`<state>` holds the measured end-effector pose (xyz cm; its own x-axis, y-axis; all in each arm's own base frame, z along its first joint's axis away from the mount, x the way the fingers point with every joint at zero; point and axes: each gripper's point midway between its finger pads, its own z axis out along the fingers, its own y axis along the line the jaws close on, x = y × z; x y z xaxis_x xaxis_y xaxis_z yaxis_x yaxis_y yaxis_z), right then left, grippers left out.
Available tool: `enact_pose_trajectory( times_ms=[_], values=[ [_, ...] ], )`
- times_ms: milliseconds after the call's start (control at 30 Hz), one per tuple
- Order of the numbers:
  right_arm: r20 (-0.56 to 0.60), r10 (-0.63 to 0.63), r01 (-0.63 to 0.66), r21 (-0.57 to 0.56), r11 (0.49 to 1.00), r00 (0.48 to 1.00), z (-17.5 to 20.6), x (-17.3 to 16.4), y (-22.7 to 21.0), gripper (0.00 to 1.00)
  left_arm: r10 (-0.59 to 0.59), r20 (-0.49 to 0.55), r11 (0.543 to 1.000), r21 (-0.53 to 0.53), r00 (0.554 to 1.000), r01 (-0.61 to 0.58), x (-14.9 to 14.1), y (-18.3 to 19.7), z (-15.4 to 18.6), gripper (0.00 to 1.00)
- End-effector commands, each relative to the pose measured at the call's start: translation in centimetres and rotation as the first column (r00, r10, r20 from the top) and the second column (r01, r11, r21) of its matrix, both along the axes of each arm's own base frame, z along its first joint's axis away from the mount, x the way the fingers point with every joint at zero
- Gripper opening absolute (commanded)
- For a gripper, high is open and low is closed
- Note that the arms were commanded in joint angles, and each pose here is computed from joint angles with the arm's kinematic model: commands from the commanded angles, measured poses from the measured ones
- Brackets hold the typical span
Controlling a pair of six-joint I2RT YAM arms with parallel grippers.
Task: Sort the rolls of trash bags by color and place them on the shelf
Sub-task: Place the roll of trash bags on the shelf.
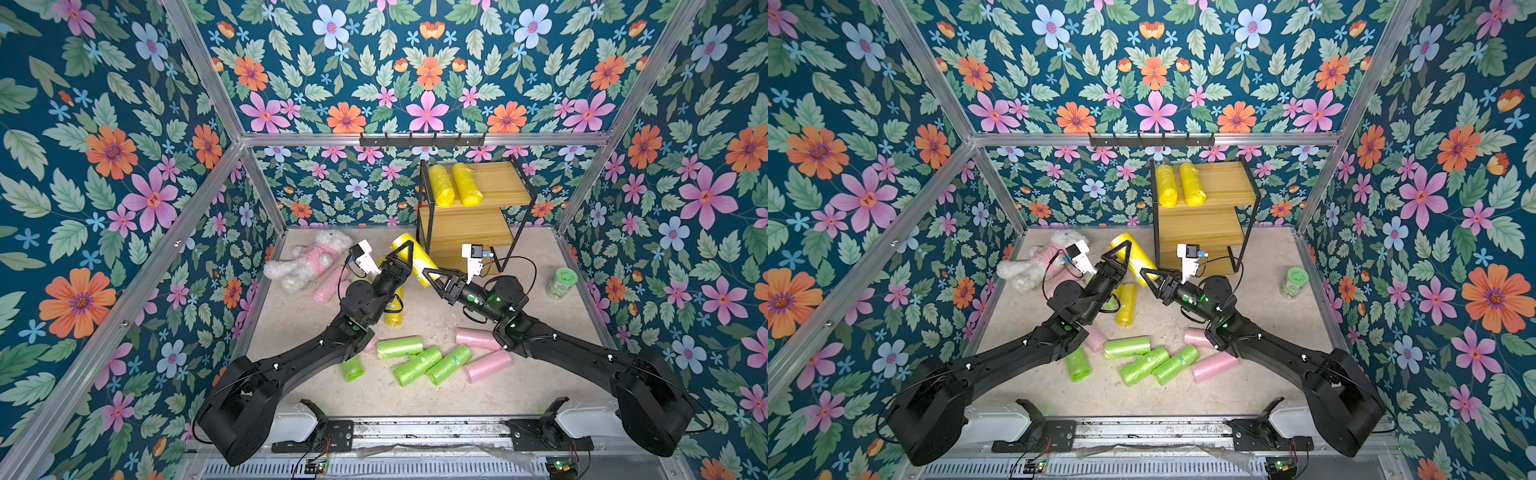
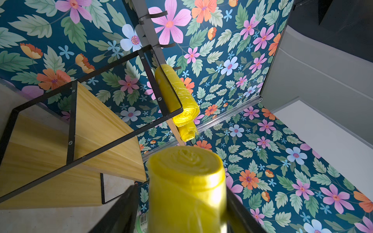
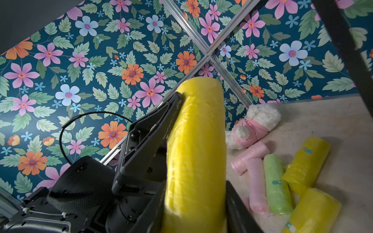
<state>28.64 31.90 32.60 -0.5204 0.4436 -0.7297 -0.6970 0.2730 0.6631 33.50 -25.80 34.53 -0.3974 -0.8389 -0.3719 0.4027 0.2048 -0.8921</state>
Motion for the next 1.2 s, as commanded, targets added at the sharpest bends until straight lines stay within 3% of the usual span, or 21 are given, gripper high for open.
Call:
enact_pose_trajectory(
  times_ms=[0,267,567,967,1167],
  values=[
    [0.052,-0.039,0.039,-0.006,0.999,0.998,1.7,0.3,-1.2,0.37,0.028,0.024,0.999,0.043,0.999,-0.029,-0.1,0.5,0.3,0.76],
    [0.138,-0.193,0.205,-0.084,0.975,0.972,5.7,2.2,-5.9,0.36,0.060,0.080,0.968,0.238,0.995,-0.078,-0.7,1.2,0.7,0.82],
    [0.125,-0.423,0.439,-0.170,0.882,0.898,10.6,8.2,-13.3,0.36,0.043,0.135,0.824,0.556,0.990,-0.111,-0.6,0.9,0.0,0.83],
    [0.084,-0.643,0.630,-0.331,0.703,0.761,10.9,18.6,-19.3,0.36,0.034,0.144,0.779,0.616,0.989,-0.117,-0.4,0.8,-1.0,0.83],
    [0.049,-0.657,0.614,-0.412,0.673,0.753,9.4,22.3,-18.9,0.37,0.034,0.142,0.764,0.635,0.989,-0.117,-0.1,0.7,-1.4,0.83]
  ],
)
